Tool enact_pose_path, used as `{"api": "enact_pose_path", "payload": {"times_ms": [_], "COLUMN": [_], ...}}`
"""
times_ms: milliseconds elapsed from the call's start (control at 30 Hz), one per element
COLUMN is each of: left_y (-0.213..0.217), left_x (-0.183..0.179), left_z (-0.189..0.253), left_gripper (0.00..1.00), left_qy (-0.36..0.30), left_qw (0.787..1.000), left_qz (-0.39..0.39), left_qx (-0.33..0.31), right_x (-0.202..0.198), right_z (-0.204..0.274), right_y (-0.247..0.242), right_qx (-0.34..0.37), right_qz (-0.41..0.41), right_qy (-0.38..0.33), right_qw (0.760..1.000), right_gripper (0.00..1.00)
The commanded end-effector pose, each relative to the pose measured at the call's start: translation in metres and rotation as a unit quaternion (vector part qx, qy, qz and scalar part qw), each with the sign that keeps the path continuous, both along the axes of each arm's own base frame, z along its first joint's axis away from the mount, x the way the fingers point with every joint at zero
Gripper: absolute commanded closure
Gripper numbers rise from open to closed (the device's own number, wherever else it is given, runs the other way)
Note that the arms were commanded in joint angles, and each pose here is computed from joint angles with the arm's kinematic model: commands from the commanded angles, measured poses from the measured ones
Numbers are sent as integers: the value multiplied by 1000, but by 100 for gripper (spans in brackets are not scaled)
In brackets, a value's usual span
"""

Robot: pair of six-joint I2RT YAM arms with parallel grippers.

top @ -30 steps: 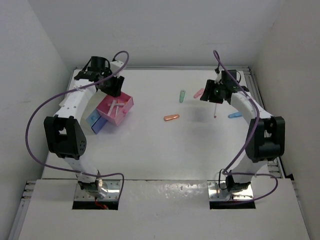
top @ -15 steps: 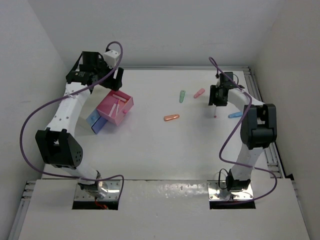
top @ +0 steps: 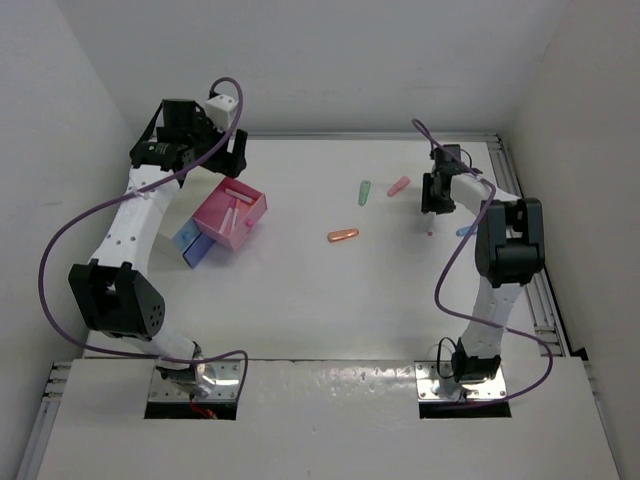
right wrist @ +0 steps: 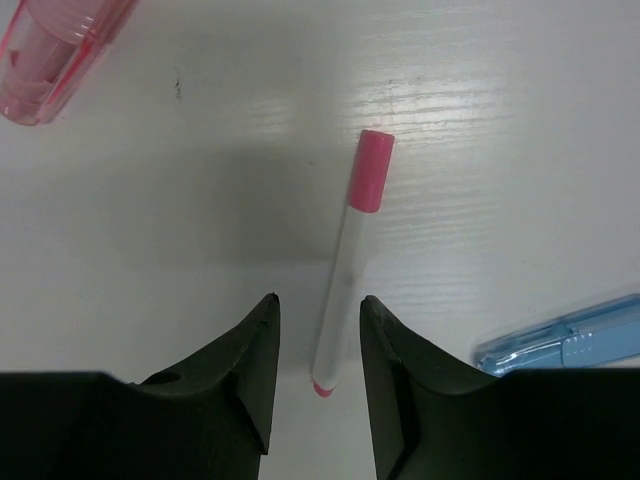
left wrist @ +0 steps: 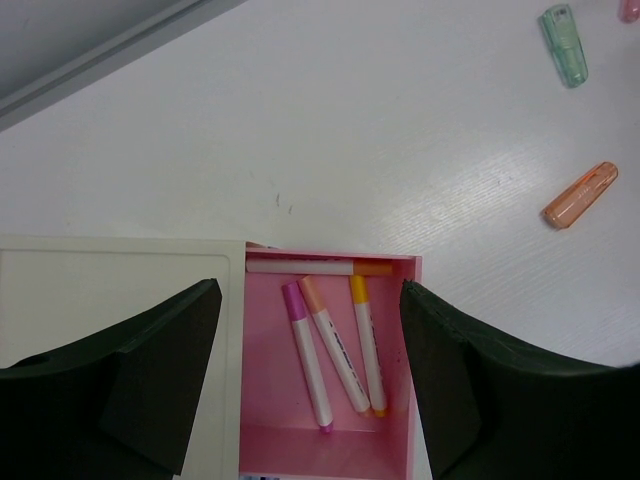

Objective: Sort the stationery into containers
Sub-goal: Pick up the pen from the center of the board.

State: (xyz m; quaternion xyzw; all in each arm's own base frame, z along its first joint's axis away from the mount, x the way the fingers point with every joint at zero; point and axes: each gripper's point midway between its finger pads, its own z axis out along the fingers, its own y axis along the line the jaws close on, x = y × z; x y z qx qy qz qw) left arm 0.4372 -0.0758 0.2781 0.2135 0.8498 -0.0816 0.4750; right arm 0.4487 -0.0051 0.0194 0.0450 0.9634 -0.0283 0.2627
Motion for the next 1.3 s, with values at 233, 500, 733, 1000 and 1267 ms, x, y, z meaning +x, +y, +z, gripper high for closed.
{"api": "enact_pose_path", "payload": {"times_ms": [233, 500, 733, 1000, 1267], "left_y": [-8, -6, -3, -22, -84], "left_x": [6, 7, 5, -26, -77], "left_z": [18, 14, 24, 72, 73], "left_gripper": [21, 21, 21, 18, 16], "left_qy": [-24, -18, -32, -113, -48], "left_qw": [1000, 1000, 999, 982, 925], "left_qz": [-5, -4, 6, -35, -139], "left_qx": [-8, -3, -14, -145, -350], "right_x": [8, 4, 3, 15, -32], "right_z": [-10, -23, -11, 99, 222], "right_y": [-12, -12, 0, 49, 208], "right_qx": [-27, -30, -1, 100, 304], "right_qz": [17, 34, 49, 103, 260], "right_qy": [32, 59, 54, -66, -199], "right_qw": [999, 997, 997, 987, 895], "right_gripper": [66, 75, 100, 100, 100]}}
